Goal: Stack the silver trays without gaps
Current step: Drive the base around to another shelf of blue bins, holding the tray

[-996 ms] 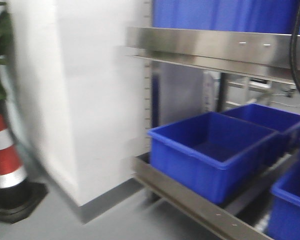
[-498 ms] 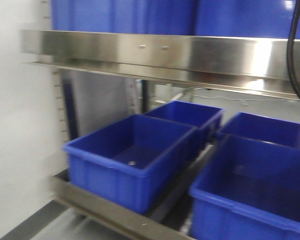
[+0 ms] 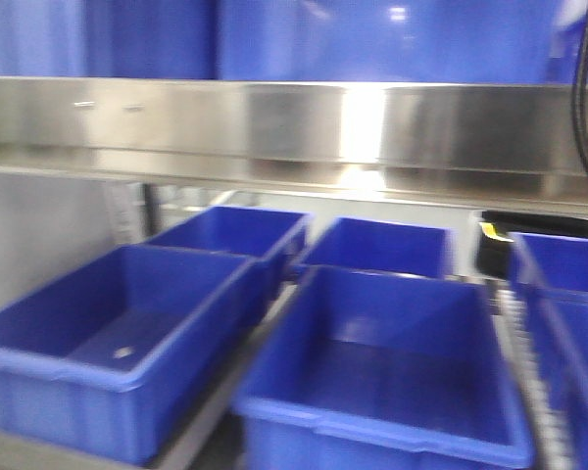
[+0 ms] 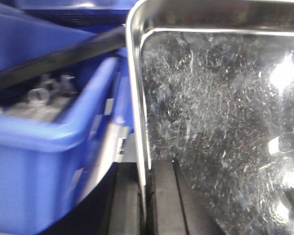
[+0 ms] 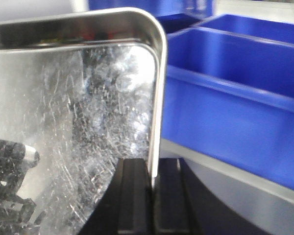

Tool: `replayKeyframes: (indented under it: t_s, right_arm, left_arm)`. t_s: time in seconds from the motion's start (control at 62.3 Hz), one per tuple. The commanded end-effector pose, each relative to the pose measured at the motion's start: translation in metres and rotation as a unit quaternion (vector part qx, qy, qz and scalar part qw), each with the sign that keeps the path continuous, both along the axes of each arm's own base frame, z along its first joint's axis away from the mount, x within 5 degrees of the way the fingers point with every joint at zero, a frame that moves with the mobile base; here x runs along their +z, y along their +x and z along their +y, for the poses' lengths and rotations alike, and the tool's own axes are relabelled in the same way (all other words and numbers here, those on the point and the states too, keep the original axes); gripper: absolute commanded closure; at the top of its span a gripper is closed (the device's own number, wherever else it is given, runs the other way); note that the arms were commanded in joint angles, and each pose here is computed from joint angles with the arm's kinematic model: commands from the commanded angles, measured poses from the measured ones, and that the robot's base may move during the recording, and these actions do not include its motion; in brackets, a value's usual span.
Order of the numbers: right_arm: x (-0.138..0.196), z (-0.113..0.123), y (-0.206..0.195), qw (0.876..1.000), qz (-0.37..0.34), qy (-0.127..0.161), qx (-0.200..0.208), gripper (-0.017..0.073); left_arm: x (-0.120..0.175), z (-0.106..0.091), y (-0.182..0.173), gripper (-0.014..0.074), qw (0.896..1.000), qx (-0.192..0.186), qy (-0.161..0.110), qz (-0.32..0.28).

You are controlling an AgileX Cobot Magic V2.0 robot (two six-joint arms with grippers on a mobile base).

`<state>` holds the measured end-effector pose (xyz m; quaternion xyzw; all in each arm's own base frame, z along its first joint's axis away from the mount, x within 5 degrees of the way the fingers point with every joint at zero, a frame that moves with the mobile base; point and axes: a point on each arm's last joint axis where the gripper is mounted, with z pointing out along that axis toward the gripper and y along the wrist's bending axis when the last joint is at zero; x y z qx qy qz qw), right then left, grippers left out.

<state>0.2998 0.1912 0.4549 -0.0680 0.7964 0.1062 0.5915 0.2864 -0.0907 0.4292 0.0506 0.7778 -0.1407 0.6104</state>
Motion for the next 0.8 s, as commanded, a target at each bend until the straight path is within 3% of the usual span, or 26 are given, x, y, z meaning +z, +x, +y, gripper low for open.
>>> replayKeyframes:
  t_s: [0.0,0.787]
  right_arm:
    - [0.0230,0.0295,-0.0094,0.983,-0.113,0.075,0.125,0.0638]
    - [0.0230,0.0295,-0.0094,0.983,-0.113,0.075,0.125,0.0638]
  left_arm:
    - [0.0097,-0.0097,-0.0038,0.0610,0.999,-0.020,-0.023,-0.034]
    - [0.0097,-0.0097,-0.0038,0.0610,0.999,-0.020,-0.023,-0.034]
